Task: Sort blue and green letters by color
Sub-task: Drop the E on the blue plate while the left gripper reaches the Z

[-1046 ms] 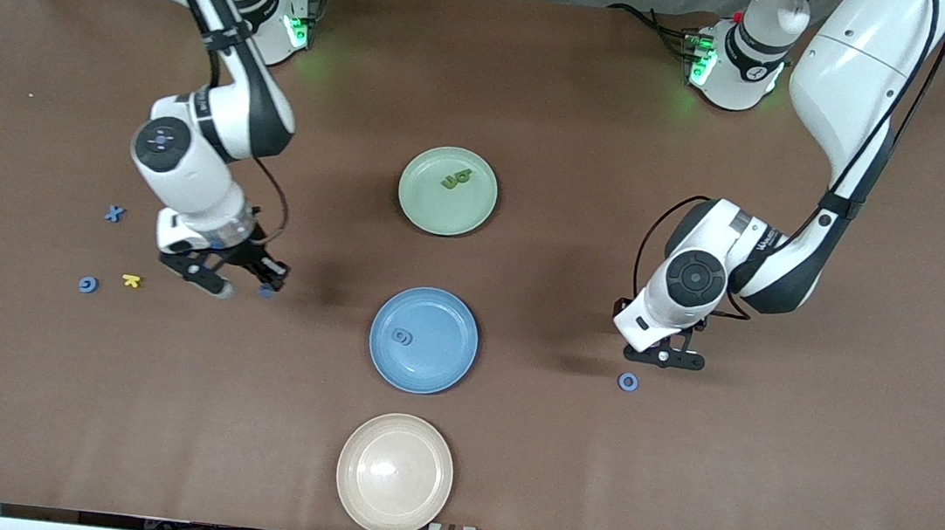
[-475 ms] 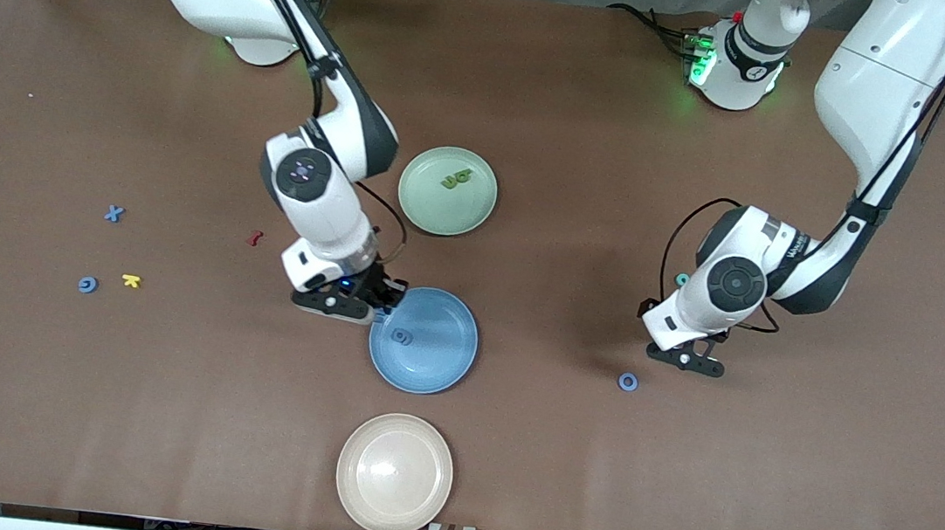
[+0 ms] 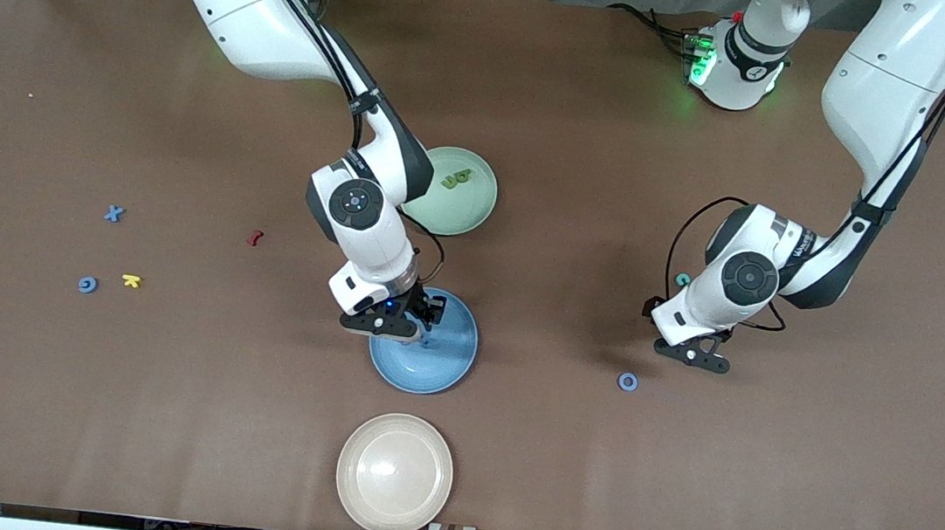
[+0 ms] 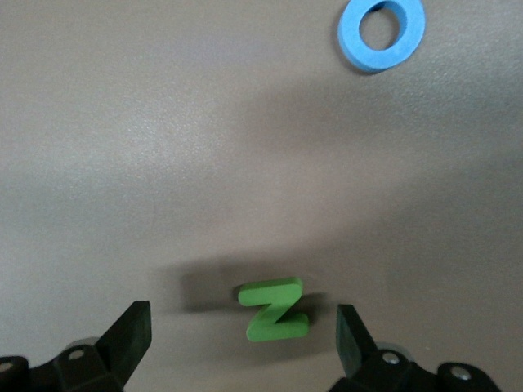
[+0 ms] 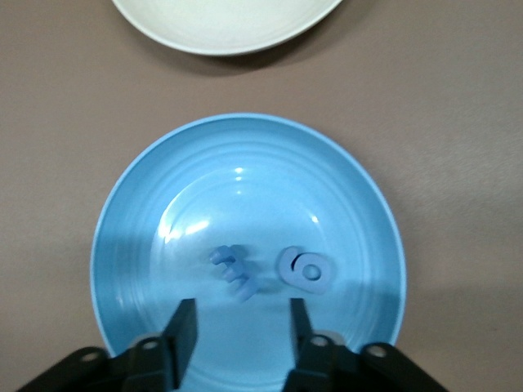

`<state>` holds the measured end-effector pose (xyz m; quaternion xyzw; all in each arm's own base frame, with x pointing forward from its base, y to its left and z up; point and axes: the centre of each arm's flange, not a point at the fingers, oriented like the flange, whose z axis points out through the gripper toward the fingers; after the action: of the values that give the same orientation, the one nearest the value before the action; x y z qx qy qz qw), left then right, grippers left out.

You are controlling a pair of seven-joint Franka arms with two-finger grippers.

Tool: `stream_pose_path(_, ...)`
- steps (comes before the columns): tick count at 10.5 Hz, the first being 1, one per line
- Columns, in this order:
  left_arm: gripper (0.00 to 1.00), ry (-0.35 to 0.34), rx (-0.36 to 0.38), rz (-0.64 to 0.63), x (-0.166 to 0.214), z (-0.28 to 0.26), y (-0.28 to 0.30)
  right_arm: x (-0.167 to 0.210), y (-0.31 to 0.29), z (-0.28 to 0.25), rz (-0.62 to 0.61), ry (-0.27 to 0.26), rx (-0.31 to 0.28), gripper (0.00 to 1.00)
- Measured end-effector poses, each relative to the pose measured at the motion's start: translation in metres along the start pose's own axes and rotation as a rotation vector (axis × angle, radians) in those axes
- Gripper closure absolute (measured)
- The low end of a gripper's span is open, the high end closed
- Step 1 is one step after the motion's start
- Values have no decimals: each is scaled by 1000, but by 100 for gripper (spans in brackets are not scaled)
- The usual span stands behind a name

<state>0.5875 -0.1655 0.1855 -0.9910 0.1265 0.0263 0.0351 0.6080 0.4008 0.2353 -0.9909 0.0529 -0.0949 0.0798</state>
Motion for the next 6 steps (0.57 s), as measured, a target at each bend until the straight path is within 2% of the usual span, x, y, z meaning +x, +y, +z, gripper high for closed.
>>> stream_pose_path(3, 4, 1, -6, -17, 0, -1, 5, 17, 34, -1, 43, -10, -38, 7)
stream_pose_path(4, 4, 2, -9, -29, 0, -1, 5, 25, 63, -4, 72, -17, -59, 0)
stream_pose_path(6, 7, 5, -12, -33, -1, 0, 5, 43, 132, -17, 89, -28, -99, 0)
